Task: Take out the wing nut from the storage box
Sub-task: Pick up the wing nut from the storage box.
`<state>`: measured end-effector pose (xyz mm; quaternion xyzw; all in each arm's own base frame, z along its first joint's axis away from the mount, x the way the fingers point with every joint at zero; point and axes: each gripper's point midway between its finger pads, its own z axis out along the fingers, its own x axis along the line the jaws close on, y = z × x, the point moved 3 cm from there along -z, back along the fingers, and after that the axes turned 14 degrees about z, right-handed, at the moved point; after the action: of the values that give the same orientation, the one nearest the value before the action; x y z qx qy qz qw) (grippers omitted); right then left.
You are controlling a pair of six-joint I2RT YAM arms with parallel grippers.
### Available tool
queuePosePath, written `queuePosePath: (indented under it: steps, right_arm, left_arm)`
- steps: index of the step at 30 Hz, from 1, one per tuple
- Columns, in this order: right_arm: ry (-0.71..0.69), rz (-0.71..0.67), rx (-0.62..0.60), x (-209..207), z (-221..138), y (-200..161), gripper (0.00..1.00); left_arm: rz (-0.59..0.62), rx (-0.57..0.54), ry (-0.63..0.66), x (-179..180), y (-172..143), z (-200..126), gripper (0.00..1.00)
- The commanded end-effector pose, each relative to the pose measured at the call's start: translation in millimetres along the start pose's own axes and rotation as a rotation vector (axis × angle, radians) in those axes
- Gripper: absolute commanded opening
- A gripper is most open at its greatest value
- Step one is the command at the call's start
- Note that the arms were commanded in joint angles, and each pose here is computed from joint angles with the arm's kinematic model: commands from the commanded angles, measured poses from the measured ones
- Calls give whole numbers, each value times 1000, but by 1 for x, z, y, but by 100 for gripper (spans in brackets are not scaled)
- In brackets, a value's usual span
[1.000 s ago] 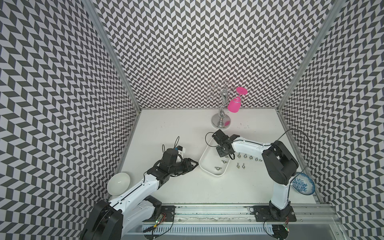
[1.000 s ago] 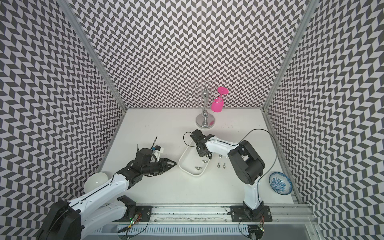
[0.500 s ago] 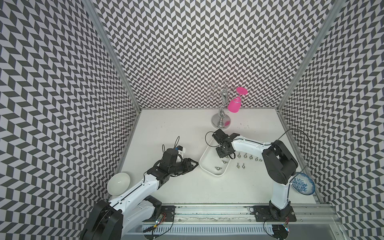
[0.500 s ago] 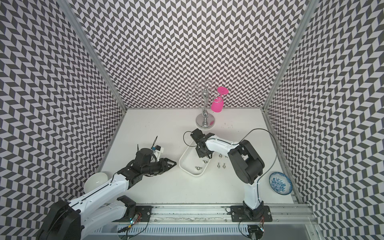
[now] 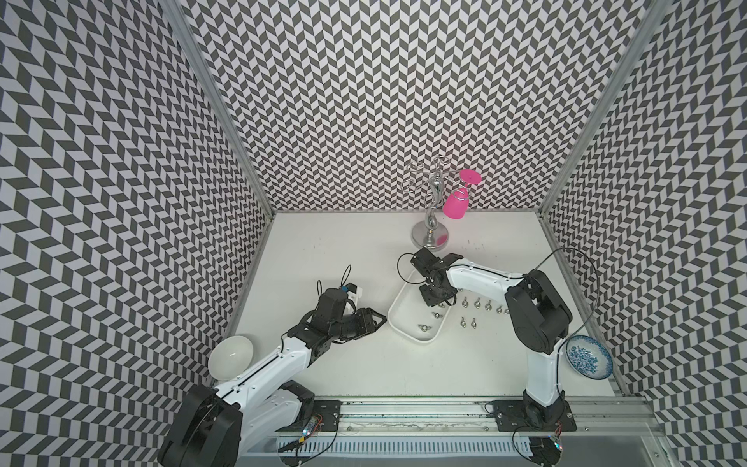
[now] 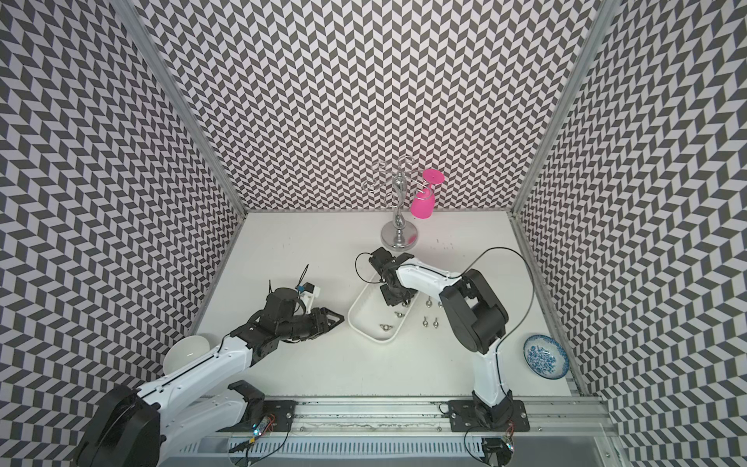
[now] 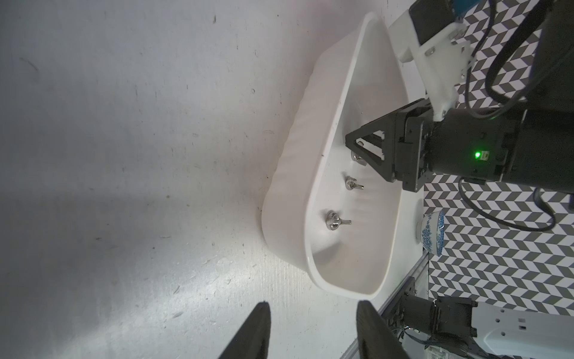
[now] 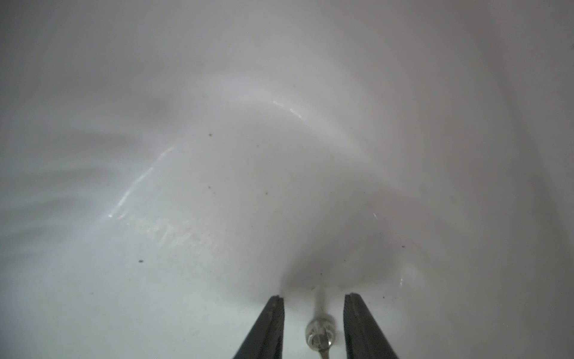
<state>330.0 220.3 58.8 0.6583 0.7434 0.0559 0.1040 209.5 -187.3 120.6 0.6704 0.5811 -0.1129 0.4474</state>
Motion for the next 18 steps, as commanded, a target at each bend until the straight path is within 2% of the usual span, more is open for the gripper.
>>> queuePosePath:
  steps: [1, 8, 11, 18]
  right_arm:
    - [13, 21, 48, -8, 2, -6, 38]
    - [30, 23, 86, -8, 13, -4, 36]
    - [33, 23, 99, -8, 12, -5, 32]
    - [27, 17, 140, -12, 9, -13, 31]
  left_arm:
    - [61, -37, -43, -14, 17, 0, 49]
    - [74, -27, -42, -12, 19, 2, 49]
    - [75, -26, -37, -10, 20, 1, 49]
    - [77, -39, -35, -7, 21, -4, 49]
